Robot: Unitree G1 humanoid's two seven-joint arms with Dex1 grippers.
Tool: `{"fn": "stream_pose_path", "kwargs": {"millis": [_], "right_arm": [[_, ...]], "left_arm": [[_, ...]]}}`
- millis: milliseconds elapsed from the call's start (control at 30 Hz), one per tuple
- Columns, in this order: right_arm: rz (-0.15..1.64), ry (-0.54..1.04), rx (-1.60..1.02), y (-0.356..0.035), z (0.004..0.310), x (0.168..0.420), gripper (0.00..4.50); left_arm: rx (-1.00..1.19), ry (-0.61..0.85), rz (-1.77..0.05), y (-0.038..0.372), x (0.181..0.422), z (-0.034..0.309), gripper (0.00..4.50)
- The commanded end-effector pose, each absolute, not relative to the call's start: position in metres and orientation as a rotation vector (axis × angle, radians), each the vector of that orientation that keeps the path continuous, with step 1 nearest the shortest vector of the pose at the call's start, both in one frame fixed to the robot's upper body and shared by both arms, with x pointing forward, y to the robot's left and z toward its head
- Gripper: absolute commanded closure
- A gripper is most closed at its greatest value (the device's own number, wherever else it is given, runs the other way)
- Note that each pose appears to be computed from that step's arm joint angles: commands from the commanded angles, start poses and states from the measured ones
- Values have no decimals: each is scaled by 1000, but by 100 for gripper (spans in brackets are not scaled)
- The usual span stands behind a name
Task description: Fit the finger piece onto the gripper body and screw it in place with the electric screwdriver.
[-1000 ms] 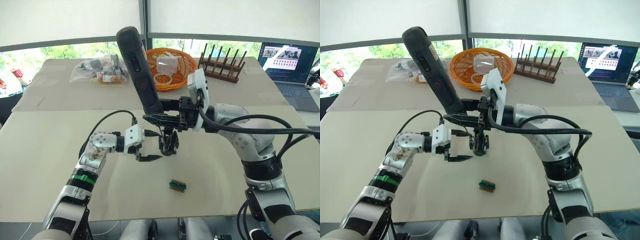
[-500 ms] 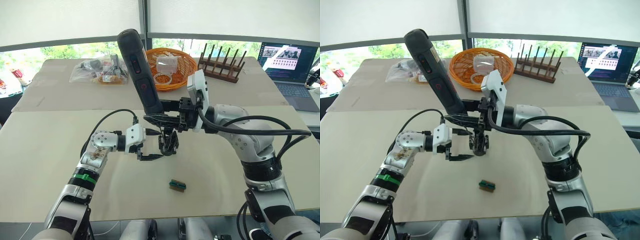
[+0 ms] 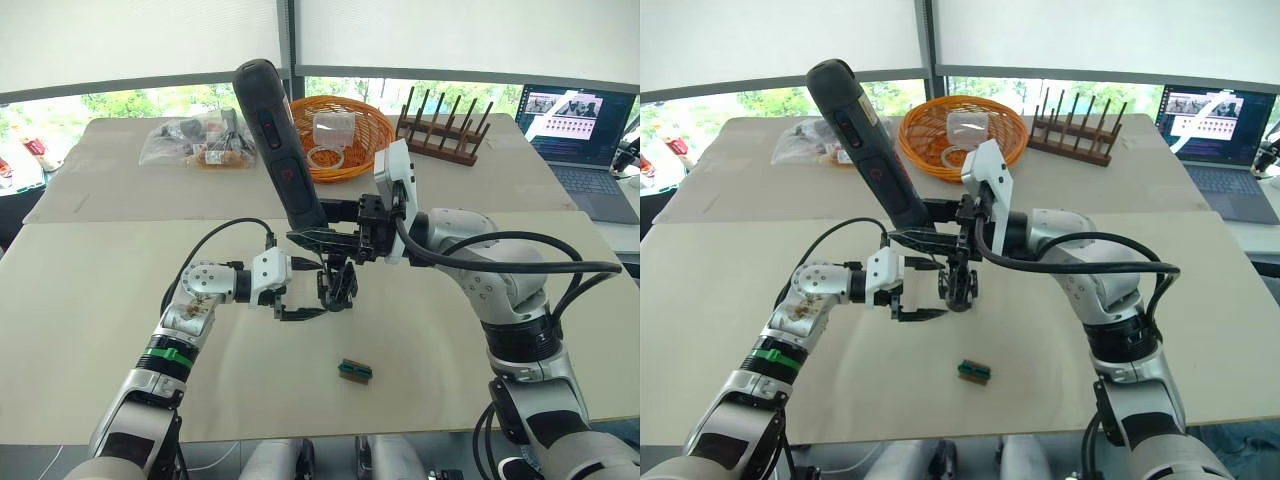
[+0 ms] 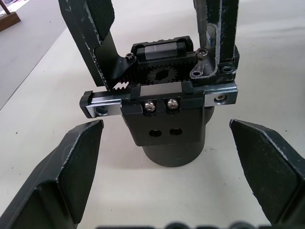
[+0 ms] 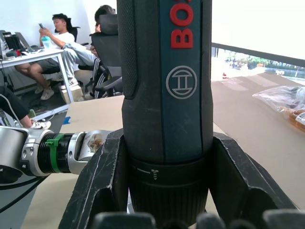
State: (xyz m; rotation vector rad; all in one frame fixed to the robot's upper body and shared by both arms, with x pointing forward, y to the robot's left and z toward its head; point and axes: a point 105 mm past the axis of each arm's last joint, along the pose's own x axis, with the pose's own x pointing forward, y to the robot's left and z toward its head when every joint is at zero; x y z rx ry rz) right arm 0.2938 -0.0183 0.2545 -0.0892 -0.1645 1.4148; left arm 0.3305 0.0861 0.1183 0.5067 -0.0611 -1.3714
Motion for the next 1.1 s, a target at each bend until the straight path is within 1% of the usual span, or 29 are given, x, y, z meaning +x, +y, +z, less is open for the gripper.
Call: {"fn": "stream_pose_path", "kwargs": {"millis": [33,500,1100], "right_arm": [[1415,-304,-108,-22,280,287,259],[1417,-320,-114,-20,282,287,259],[1422,-304,-133,-23,276,285,259]], "left_arm": [[533,-108,-1371,83,332,128,0],[537,-109,-1373,82,330,127,0],[538,-114,-1375,81,330,127,0]]}}
